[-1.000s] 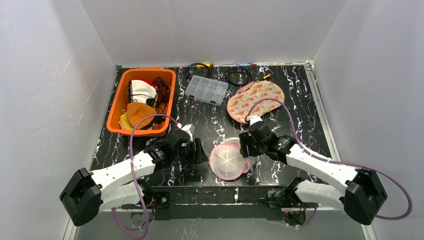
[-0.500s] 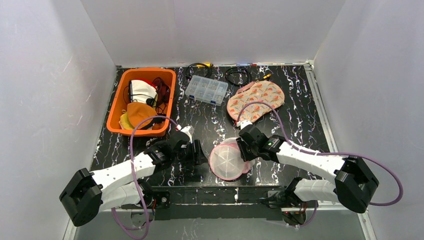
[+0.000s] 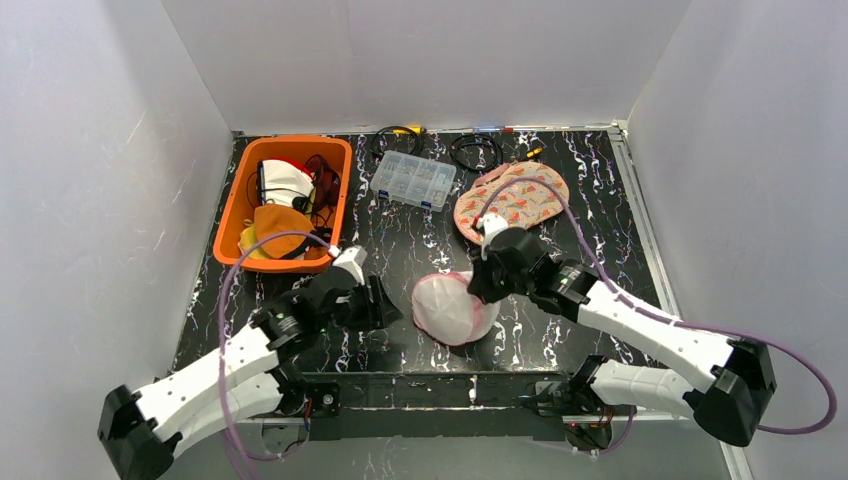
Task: Unzip the laundry bag and remove the bra
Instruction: Adjust the laundry bag at the center of the board, then move the laundry bag to the center of the board.
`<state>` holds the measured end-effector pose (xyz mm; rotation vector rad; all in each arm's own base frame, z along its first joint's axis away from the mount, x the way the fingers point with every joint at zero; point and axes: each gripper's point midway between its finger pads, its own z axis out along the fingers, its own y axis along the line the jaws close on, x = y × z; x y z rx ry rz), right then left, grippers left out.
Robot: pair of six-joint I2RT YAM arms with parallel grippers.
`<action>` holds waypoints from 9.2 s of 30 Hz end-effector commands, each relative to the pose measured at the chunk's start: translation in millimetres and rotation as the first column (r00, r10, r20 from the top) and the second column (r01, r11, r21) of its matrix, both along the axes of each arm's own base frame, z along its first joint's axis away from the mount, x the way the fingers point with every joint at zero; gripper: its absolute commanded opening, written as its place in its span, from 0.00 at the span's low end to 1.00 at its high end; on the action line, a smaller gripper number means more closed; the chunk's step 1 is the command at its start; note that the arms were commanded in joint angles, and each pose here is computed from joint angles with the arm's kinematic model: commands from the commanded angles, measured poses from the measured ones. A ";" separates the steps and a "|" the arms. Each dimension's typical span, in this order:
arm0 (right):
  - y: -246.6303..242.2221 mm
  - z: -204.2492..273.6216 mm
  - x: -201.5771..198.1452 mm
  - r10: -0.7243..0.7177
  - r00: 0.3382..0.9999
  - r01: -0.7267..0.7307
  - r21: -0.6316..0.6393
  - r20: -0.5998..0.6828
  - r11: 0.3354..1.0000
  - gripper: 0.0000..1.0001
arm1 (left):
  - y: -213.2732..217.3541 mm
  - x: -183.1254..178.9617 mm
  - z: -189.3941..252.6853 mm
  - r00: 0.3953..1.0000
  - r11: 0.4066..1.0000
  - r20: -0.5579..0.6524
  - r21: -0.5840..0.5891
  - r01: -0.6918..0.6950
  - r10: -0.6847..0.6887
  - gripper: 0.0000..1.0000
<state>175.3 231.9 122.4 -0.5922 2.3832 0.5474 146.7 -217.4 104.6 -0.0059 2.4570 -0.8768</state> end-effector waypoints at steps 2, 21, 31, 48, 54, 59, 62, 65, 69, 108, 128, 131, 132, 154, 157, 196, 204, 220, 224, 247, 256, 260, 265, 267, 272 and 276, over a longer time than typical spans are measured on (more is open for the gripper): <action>52.6 118.6 2.4 0.103 0.988 -0.135 0.301 0.118 0.944 0.01 | 37.7 10.3 56.7 0.979 0.992 0.165 0.010 -0.124 0.121 0.52; 57.5 110.3 5.2 0.054 0.998 -0.026 0.688 -0.019 0.725 0.01 | 76.6 2.5 71.8 0.950 0.973 0.219 0.021 -0.232 0.222 0.53; 83.8 171.9 1.1 0.171 0.984 -0.136 0.810 0.046 0.570 0.01 | 83.6 5.0 87.3 0.935 0.968 0.260 0.012 -0.253 0.241 0.53; 31.7 1.7 8.2 0.011 0.983 0.107 0.630 -0.181 0.769 0.01 | 57.1 7.0 43.8 0.970 0.981 0.162 0.042 -0.191 0.182 0.53; 13.0 -21.6 11.6 -0.073 0.984 0.151 0.529 -0.165 0.835 0.01 | 45.4 10.6 36.9 0.978 0.986 0.142 0.054 -0.159 0.150 0.53; 3.9 -34.7 10.8 -0.097 0.979 0.170 0.453 -0.181 0.875 0.39 | 38.0 13.8 34.1 0.983 0.988 0.133 0.064 -0.138 0.128 0.54; -2.6 -30.1 11.5 -0.112 0.980 0.172 0.415 -0.165 0.893 0.57 | 34.8 14.7 33.9 0.985 0.990 0.130 0.069 -0.126 0.116 0.54; -12.7 -13.0 13.7 -0.128 0.985 0.162 0.364 -0.115 0.917 0.68 | 31.4 15.9 37.2 0.986 0.991 0.134 0.068 -0.111 0.101 0.54; -28.3 20.0 17.9 -0.141 0.990 0.143 0.287 -0.029 0.947 0.79 | 23.5 18.1 48.5 0.987 0.995 0.145 0.054 -0.081 0.072 0.54; 34.6 -78.4 -9.1 -0.071 0.993 0.090 0.215 -0.094 0.973 0.35 | -41.2 49.1 -64.7 0.998 0.989 -0.068 0.149 0.007 0.003 0.20; -1.3 -8.1 -17.7 -0.061 0.996 0.043 0.239 0.065 0.970 0.71 | 20.5 28.2 -17.6 0.998 0.970 0.053 0.239 -0.050 0.038 0.86; -5.1 -3.6 -21.3 -0.069 0.994 0.043 0.283 0.080 0.958 0.70 | 13.7 28.9 -26.4 0.999 0.973 0.054 0.232 -0.014 0.001 0.90; -5.6 -1.6 -23.0 -0.069 0.994 0.041 0.299 0.083 0.953 0.70 | 9.4 30.5 -28.5 0.998 0.973 0.057 0.231 0.006 -0.020 0.90; -16.9 5.1 -37.0 -0.090 0.994 0.059 0.374 0.066 0.926 0.67 | -23.3 52.1 -73.4 0.997 0.963 -0.009 0.256 0.082 -0.083 0.63; -17.6 4.2 -37.8 -0.090 0.994 0.060 0.373 0.064 0.926 0.67 | -23.0 51.3 -74.8 0.997 0.966 -0.011 0.248 0.075 -0.074 0.54; 3.1 -1.4 -35.0 -0.042 0.998 0.018 0.404 0.052 0.915 0.64 | 194.2 -17.3 -59.1 0.634 0.520 0.053 0.523 -0.676 0.771 0.00; -1.7 -0.4 -35.8 -0.053 0.997 0.023 0.407 0.063 0.913 0.64 | 207.6 -23.8 -55.8 0.552 0.438 0.064 0.536 -0.722 0.831 0.00; -7.7 12.3 -33.7 -0.063 0.993 0.016 0.405 0.104 0.914 0.64 | 212.1 -31.9 -6.7 0.570 0.483 0.077 0.448 -0.753 0.818 0.47; -6.9 18.0 -33.6 -0.053 0.992 0.005 0.397 0.111 0.918 0.64 | 202.2 -31.1 8.1 0.628 0.552 0.051 0.426 -0.717 0.777 0.65; -12.2 -0.6 -34.7 -0.071 0.995 0.041 0.356 0.071 0.934 0.64 | -9.9 58.0 -47.5 0.999 0.741 -0.045 0.670 0.028 0.003 0.01; -9.2 -3.9 -35.3 -0.062 0.996 0.036 0.357 0.061 0.934 0.64 | 30.0 45.4 -87.3 0.996 0.644 -0.074 0.765 0.019 0.058 0.00; -6.1 -1.2 -37.5 -0.052 0.997 0.028 0.375 0.053 0.927 0.64 | 56.1 39.5 -98.4 0.985 0.633 -0.076 0.773 -0.038 0.152 0.00; -8.3 -0.7 -37.7 -0.061 0.997 0.035 0.380 0.055 0.924 0.64 | 84.8 35.9 -95.9 0.959 0.617 -0.014 0.768 -0.170 0.282 0.00; -8.4 -1.8 -38.4 -0.060 0.997 0.036 0.380 0.051 0.924 0.64 | 97.2 31.3 -98.5 0.940 0.607 -0.017 0.768 -0.206 0.341 0.00; -8.5 -2.5 -39.7 -0.063 0.997 0.041 0.392 0.045 0.919 0.64 | 125.3 19.3 -103.7 0.901 0.565 -0.011 0.782 -0.262 0.433 0.00; -8.3 -3.8 -40.5 -0.063 0.997 0.041 0.397 0.041 0.917 0.64 | 142.3 13.7 -101.0 0.867 0.527 0.018 0.788 -0.319 0.498 0.00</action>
